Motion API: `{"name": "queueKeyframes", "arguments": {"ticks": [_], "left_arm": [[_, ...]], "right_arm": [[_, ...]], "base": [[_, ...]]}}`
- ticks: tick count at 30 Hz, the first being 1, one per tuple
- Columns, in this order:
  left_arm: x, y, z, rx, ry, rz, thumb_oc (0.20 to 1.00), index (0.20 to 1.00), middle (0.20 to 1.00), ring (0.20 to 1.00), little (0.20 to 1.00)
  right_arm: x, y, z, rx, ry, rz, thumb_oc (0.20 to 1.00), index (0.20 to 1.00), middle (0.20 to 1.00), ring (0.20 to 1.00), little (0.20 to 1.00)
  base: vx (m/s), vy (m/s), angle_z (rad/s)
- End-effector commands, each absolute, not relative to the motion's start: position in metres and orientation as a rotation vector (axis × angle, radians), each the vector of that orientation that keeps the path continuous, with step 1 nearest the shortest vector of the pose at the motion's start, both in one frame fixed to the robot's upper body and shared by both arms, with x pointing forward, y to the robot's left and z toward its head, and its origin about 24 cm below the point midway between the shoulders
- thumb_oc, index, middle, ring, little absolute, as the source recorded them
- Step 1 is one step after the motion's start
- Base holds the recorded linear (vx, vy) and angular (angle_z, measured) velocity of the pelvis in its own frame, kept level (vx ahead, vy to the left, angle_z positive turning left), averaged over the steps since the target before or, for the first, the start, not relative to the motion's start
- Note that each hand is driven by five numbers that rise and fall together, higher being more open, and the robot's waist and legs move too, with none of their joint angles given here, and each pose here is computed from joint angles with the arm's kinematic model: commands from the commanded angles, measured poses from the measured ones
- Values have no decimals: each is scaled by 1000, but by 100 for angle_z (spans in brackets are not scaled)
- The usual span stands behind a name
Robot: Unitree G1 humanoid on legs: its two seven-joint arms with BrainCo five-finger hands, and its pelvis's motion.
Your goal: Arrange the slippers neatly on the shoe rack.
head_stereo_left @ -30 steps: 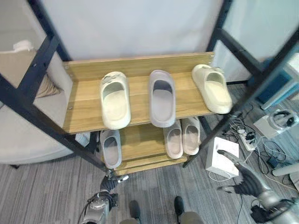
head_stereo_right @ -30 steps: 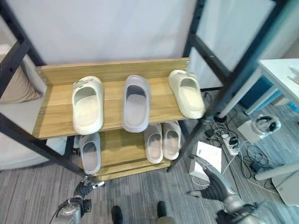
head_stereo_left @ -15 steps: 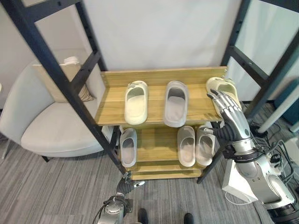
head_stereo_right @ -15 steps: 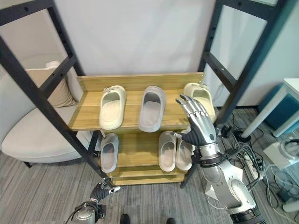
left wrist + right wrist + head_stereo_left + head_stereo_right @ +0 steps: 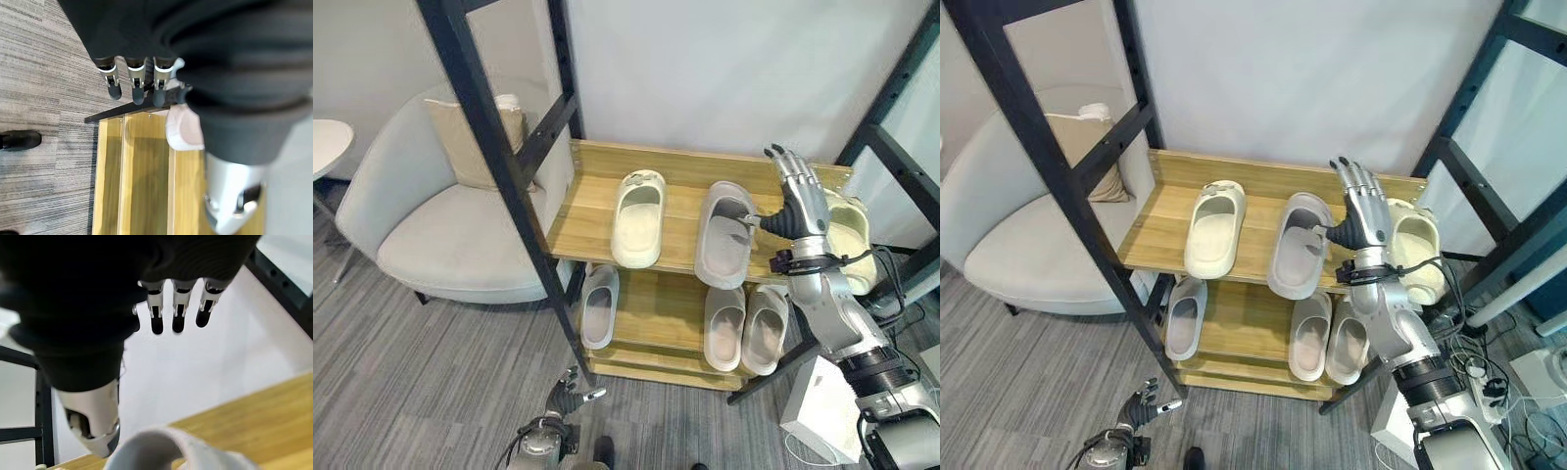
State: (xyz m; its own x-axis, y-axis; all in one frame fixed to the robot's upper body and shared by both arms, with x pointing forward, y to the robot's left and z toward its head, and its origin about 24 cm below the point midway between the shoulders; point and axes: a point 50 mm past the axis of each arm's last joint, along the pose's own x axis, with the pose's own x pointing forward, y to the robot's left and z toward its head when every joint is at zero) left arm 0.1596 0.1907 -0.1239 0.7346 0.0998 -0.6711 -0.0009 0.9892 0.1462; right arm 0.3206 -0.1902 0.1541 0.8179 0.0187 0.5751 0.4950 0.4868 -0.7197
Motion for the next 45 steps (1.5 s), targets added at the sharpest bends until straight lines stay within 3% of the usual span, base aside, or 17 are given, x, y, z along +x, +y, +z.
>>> {"name": "queueKeyframes", "arguments": {"ticks": [1, 13, 19, 20, 21, 22, 30, 35, 38, 41, 45], "left_arm": [[190, 189, -111, 141, 656, 36, 1000, 1000, 1000, 1000, 1000], [194, 186, -109, 148, 648, 22, 1000, 1000, 1000, 1000, 1000], [198, 187, -106, 138, 638, 40, 1000, 1000, 1000, 1000, 1000], [198, 190, -109, 132, 661, 59, 1000, 1000, 1000, 1000, 1000], [197, 191, -109, 131, 666, 67, 1000, 1000, 1000, 1000, 1000], [196, 191, -110, 131, 673, 67, 1000, 1000, 1000, 1000, 1000], [192, 196, -113, 120, 709, 83, 1000, 1000, 1000, 1000, 1000], [194, 195, -111, 112, 697, 97, 1000, 1000, 1000, 1000, 1000], [196, 199, -108, 136, 675, 124, 1000, 1000, 1000, 1000, 1000], [194, 199, -109, 148, 677, 130, 1000, 1000, 1000, 1000, 1000], [190, 199, -111, 155, 688, 154, 1000, 1000, 1000, 1000, 1000]], "right_arm": [[331, -185, 186, -964, -660, -355, 1000, 1000, 1000, 1000, 1000], [359, -167, 167, -916, -499, -239, 1000, 1000, 1000, 1000, 1000], [381, -185, 157, -925, -319, -294, 1000, 1000, 1000, 1000, 1000], [390, -188, 149, -900, -213, -281, 649, 649, 649, 649, 649], [391, -186, 148, -898, -202, -268, 382, 382, 382, 382, 382], [392, -187, 144, -887, -176, -262, 200, 200, 200, 200, 200], [398, -167, 141, -747, -111, -116, 200, 200, 200, 200, 200], [374, -156, 174, -619, -358, -148, 200, 200, 200, 200, 200], [322, -177, 222, -600, -714, -358, 200, 200, 200, 200, 200], [295, -174, 241, -549, -883, -401, 200, 200, 200, 200, 200], [246, -140, 262, -174, -1133, -181, 200, 200, 200, 200, 200]], "base": [[0, 0, 0], [6, 5, 3], [-8, 4, 0], [-31, 22, 2], [-36, 25, 3], [0, 0, 0], [-11, -14, -5], [-6, -9, -3], [9, -15, 9], [2, -15, 2], [-29, -24, -8]]}}
